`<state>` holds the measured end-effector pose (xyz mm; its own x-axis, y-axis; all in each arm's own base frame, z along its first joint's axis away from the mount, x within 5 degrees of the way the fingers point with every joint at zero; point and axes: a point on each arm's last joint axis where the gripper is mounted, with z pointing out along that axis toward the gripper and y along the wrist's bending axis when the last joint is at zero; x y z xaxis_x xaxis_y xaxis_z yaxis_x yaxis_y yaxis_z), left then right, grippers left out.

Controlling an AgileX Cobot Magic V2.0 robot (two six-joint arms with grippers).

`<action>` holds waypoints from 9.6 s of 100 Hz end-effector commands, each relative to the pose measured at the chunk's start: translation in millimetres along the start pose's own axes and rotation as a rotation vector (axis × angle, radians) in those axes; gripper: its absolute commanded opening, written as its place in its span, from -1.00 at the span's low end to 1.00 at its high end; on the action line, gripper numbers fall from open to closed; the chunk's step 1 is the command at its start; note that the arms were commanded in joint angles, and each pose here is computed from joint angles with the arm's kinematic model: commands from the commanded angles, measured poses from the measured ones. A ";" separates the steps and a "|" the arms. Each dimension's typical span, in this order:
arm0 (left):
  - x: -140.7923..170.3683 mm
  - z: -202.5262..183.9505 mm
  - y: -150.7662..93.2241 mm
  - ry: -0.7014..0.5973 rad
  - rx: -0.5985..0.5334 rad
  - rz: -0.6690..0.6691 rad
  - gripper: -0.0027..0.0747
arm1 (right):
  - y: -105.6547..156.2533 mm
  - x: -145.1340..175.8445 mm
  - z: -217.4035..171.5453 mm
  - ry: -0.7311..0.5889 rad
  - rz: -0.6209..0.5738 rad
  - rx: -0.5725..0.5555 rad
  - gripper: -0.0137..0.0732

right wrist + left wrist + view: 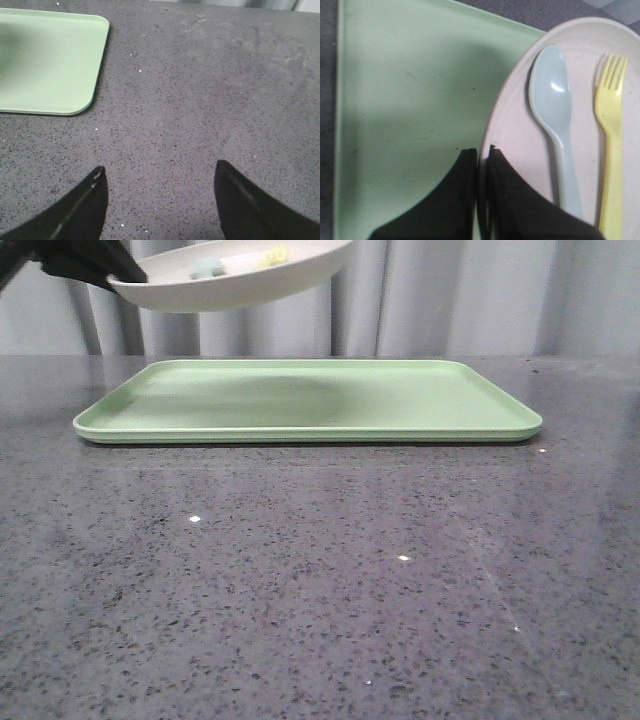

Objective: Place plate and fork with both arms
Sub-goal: 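Lift the plate with the left gripper and carry it over the tray, then lower the plate onto the tray and open the left gripper, then raise the left gripper away from the plate, then lower the right gripper into the plate and grasp the yellow fork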

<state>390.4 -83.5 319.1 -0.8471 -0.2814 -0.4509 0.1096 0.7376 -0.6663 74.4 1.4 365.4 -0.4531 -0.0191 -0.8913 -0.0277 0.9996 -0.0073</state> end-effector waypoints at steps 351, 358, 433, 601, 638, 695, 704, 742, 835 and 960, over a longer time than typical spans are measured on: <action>-17.3 -18.3 -53.0 -0.146 -0.177 0.226 0.05 | -0.6 -15.9 -4.0 -0.094 -0.007 0.006 0.40; -18.2 -37.3 -58.2 -0.181 -0.200 0.264 0.05 | -0.6 -15.9 -4.0 -0.094 -0.007 0.006 0.40; 84.3 -180.9 -4.9 -0.407 -0.515 0.306 0.05 | -0.6 -15.9 -4.0 -0.094 -0.007 0.006 0.40; 207.1 -204.0 17.9 -0.476 -0.505 0.337 0.04 | 106.6 -167.8 145.8 0.058 0.014 -0.383 0.39; 207.1 -203.9 17.9 -0.476 -0.504 0.337 0.04 | 174.9 -189.1 204.5 0.185 -0.013 -0.403 0.39; 207.1 -203.9 17.9 -0.476 -0.504 0.337 0.04 | 216.1 -155.0 284.5 0.337 -0.011 -0.278 0.39; 207.1 -203.9 17.9 -0.476 -0.504 0.337 0.04 | 218.6 -147.9 293.1 0.362 -0.016 -0.270 0.39; 207.1 -203.9 17.9 -0.476 -0.504 0.337 0.04 | 226.2 -125.7 319.0 0.429 -0.007 -0.244 0.39; 207.1 -203.9 17.9 -0.476 -0.504 0.337 0.04 | 226.9 -116.4 329.9 0.450 -0.021 -0.213 0.39; 207.1 -203.9 17.9 -0.476 -0.504 0.337 0.04 | 229.0 -100.2 340.5 0.535 0.010 -0.179 -0.46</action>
<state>107.4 -3.6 321.7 -0.5618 -0.1214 -0.8183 -0.0253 0.9912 -0.1297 421.8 243.8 264.5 -0.8824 -0.0767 -0.4642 -0.1402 0.9847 0.1038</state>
